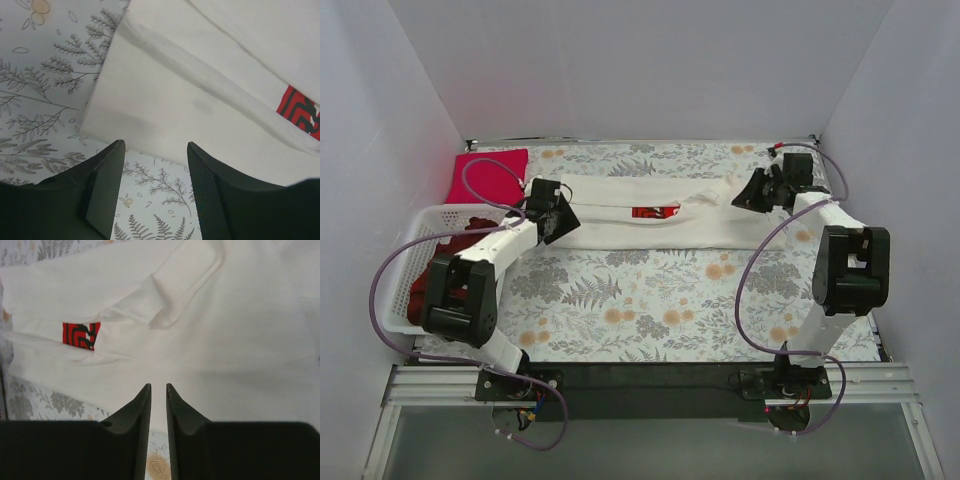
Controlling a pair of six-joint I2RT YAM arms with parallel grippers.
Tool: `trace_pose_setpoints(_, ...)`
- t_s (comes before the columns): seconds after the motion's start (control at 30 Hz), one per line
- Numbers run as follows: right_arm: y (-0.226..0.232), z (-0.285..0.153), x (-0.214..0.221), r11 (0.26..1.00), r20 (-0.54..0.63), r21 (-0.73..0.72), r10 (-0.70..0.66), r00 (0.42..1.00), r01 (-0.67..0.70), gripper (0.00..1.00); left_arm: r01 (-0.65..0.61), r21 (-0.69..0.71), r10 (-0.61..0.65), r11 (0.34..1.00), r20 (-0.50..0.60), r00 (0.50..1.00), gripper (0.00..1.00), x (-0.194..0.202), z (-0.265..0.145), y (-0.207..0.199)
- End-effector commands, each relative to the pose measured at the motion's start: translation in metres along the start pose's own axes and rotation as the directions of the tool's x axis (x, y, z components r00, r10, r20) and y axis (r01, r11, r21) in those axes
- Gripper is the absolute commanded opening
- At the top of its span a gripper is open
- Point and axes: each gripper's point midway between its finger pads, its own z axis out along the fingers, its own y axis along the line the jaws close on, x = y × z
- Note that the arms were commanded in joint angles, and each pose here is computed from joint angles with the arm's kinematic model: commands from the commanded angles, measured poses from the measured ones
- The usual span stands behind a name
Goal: Fold and stack the t-shirts
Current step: Fold the tshirt
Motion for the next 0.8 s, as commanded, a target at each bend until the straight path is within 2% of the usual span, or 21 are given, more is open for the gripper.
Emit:
trace_pose_setpoints(0.0, 0.076, 0.018, 0.026, 0.964, -0.046, -0.244, -0.120, 0.992, 0.105, 0.24, 0.013, 0.059, -0.012, 0.998, -0.012, 1.000, 0.51, -0.011, 0.002, -0.022)
trace_pose_setpoints(0.2, 0.124, 0.063, 0.076, 0.926, -0.147, -0.356, -0.191, 0.971, 0.128, 0.23, -0.019, -0.032, 0.019, 0.999, -0.011, 1.000, 0.51, -0.003, 0.020, -0.003)
trace_pose_setpoints(0.33, 0.144, 0.081, 0.099, 0.912, -0.198, -0.403, -0.163, 0.966, 0.072, 0.21, -0.028, -0.076, 0.026, 0.997, -0.025, 0.999, 0.51, 0.008, 0.031, 0.010)
trace_pose_setpoints(0.5, 0.160, 0.097, 0.124, 0.902, -0.243, -0.425, -0.188, 0.952, 0.070, 0.20, -0.051, -0.127, 0.047, 0.991, -0.028, 0.998, 0.51, 0.010, 0.038, 0.020)
trace_pose_setpoints(0.77, 0.156, 0.132, 0.117, 0.924, -0.226, -0.380, -0.146, 0.963, 0.051, 0.20, -0.073, -0.201, 0.056, 0.977, -0.089, 0.994, 0.49, 0.025, 0.043, 0.036)
